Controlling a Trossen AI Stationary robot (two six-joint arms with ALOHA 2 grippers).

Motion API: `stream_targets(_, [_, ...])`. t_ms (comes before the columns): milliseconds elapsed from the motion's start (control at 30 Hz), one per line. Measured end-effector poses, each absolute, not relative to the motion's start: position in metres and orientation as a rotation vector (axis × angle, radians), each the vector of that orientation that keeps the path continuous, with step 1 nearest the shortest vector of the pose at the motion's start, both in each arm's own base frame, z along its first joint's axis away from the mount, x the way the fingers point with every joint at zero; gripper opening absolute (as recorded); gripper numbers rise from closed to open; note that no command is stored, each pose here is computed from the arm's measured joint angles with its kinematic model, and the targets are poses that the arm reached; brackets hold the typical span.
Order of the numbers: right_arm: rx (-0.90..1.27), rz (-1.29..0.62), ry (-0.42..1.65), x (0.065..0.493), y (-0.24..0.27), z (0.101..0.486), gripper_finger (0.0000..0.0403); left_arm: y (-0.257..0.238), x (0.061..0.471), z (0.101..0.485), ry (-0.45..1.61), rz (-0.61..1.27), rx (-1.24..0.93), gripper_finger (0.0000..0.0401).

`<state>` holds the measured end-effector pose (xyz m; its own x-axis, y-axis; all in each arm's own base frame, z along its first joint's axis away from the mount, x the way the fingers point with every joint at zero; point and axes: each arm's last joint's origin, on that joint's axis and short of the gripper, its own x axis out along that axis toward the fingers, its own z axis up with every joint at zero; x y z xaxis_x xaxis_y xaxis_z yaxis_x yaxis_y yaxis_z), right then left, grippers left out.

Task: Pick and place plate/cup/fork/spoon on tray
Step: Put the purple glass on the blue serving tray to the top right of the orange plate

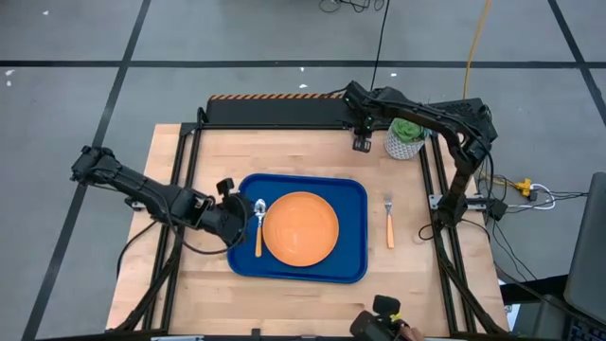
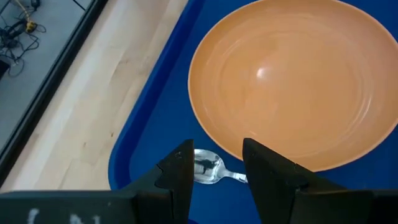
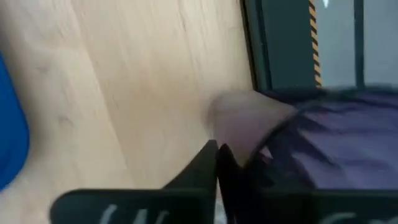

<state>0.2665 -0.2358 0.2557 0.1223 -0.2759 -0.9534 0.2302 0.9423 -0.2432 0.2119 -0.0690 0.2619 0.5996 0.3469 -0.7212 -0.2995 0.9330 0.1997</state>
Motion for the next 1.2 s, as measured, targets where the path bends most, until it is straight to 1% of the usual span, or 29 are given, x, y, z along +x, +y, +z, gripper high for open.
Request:
stream_targets(100, [-0.034, -0.381, 1.386, 0.264, -0.234, 0.261, 0.0005, -0.069, 0.212, 0.262, 0.845, 0.38, 0.058, 0.014])
stream_targets(267, [-0.03, -0.371, 1.387, 0.256, -0.222, 0.276, 0.0002, -0.07, 0.212, 0.262, 0.844, 0.384, 0.049, 0.014])
stream_targets(533, [0.097, -0.213, 1.3, 0.247, -0.175, 0.31, 0.0001, -0.07, 0.211, 0.262, 0.841, 0.384, 0.061, 0.014])
stream_targets(667, [0.126, -0.145, 1.274, 0.25, -0.145, 0.321, 0.0001, -0.07, 0.211, 0.262, 0.832, 0.399, 0.084, 0.014])
stream_targets(1000, [0.065, -0.014, 1.255, 0.286, -0.073, 0.319, 0.0, -0.069, 0.212, 0.263, 0.826, 0.408, 0.088, 0.014])
stream_targets(1200, [0.043, -0.013, 1.312, 0.299, -0.05, 0.308, 0.0, -0.069, 0.212, 0.263, 0.823, 0.41, 0.081, 0.014])
